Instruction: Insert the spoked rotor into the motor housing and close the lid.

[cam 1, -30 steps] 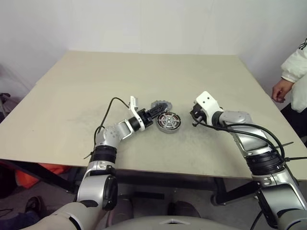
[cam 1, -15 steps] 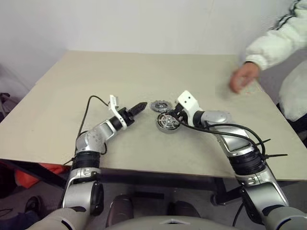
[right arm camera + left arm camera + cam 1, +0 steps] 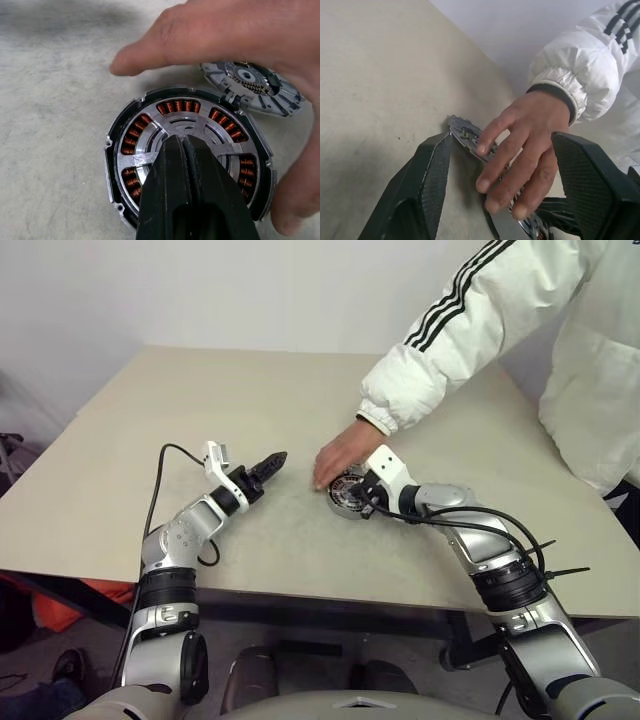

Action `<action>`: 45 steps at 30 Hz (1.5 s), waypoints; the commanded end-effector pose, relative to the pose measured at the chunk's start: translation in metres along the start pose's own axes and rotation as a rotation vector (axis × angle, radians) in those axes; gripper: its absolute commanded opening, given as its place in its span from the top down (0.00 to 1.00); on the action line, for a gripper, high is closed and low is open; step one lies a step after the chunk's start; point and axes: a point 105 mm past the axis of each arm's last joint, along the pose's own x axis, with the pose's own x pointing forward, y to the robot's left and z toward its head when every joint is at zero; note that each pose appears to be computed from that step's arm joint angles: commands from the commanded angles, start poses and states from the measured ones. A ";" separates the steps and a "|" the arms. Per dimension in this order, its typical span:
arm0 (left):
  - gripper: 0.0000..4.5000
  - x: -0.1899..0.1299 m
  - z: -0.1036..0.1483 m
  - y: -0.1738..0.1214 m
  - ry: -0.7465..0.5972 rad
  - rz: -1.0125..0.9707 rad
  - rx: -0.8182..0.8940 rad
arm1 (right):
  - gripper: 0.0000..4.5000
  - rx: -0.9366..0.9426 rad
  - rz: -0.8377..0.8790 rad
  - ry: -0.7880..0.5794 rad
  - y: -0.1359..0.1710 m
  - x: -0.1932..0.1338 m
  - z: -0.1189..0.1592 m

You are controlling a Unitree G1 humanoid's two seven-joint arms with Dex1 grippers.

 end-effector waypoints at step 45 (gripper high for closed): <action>0.26 -0.001 0.009 0.002 -0.022 0.003 0.046 | 1.00 -0.074 -0.121 -0.001 -0.033 -0.033 0.012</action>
